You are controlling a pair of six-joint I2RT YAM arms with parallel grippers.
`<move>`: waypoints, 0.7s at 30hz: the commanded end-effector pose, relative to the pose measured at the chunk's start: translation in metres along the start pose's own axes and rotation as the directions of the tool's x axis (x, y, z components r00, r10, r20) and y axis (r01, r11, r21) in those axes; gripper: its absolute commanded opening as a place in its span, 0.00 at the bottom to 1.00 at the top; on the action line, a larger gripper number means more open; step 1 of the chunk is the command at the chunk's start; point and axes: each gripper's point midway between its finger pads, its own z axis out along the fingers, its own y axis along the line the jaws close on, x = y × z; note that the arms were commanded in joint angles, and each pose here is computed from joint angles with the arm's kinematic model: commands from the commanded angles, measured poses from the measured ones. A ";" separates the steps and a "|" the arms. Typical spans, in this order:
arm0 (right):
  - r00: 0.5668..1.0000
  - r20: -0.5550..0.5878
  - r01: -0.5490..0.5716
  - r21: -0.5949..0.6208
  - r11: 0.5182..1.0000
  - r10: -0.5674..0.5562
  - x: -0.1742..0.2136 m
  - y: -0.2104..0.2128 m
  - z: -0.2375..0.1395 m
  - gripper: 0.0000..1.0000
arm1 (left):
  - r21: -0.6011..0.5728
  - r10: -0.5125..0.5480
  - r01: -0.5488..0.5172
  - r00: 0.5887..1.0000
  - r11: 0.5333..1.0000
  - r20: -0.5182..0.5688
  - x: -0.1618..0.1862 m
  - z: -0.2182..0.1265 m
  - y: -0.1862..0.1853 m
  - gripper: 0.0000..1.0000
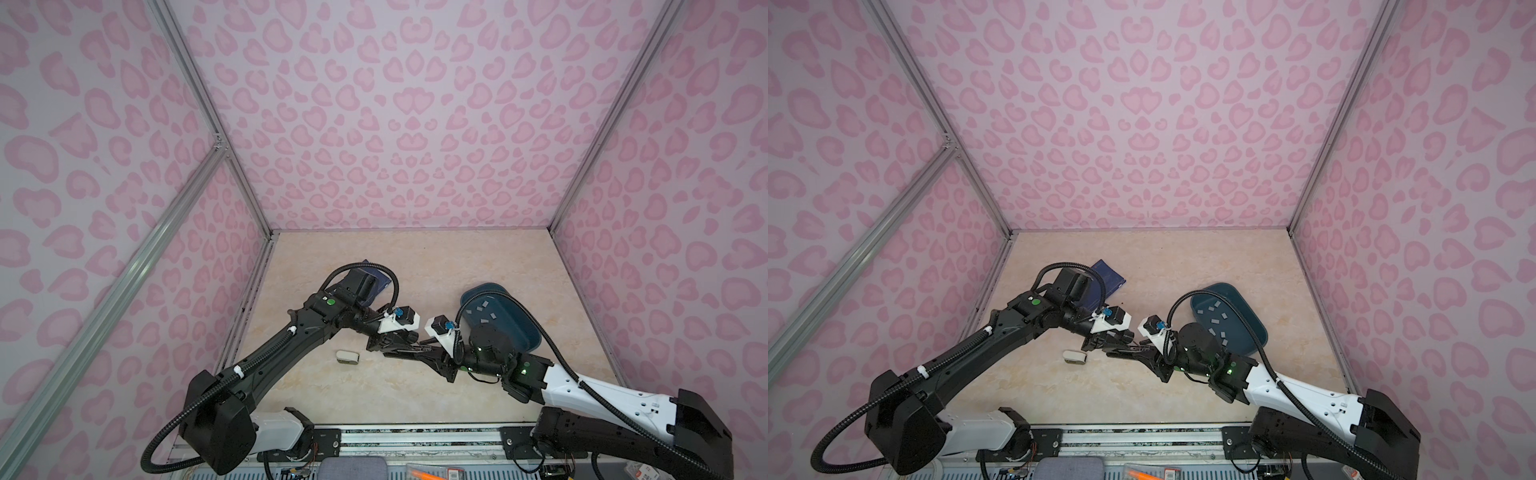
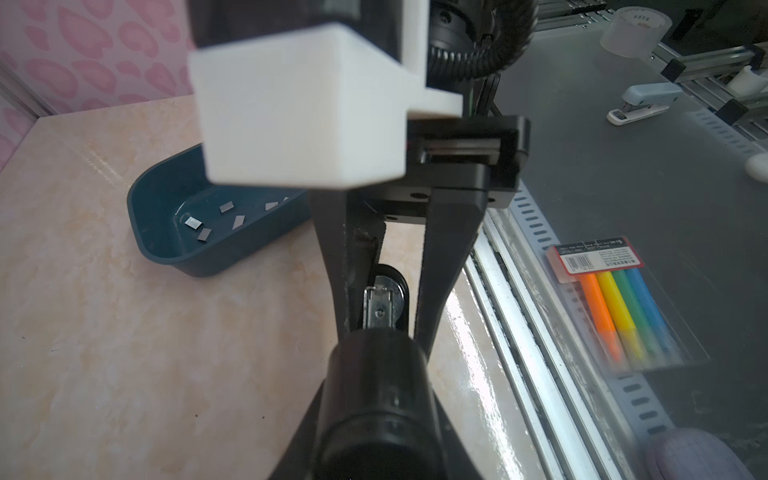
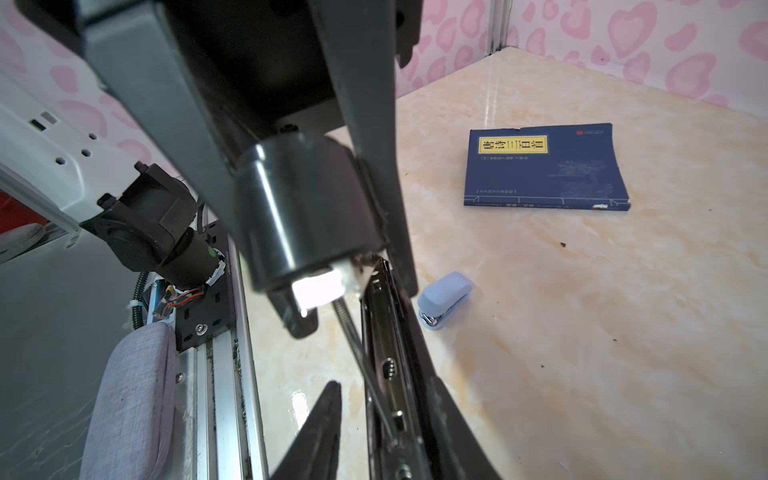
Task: Load the staples into the stapler
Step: 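Move the right gripper to the opened stapler and grip its top arm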
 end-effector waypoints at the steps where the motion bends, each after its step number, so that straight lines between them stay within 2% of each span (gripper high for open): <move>1: 0.999 -0.049 0.022 0.022 1.000 -0.020 0.013 0.000 0.003 0.35 | -0.011 0.077 -0.076 0.993 0.997 0.087 -0.025 -0.008 0.003 0.04; 8: 0.996 -0.085 0.041 0.056 0.998 -0.036 0.021 -0.004 0.009 0.31 | -0.016 0.098 -0.097 0.990 0.995 0.104 -0.030 -0.013 -0.001 0.04; 18: 0.994 -0.098 0.047 0.042 0.998 -0.043 0.024 -0.002 0.010 0.01 | -0.027 0.127 -0.125 0.981 0.992 0.146 -0.030 -0.024 -0.003 0.04; 21: 0.994 -0.106 0.045 0.059 0.997 -0.039 0.031 -0.006 0.009 0.00 | -0.068 0.167 -0.157 0.970 0.985 0.175 -0.033 -0.040 0.001 0.04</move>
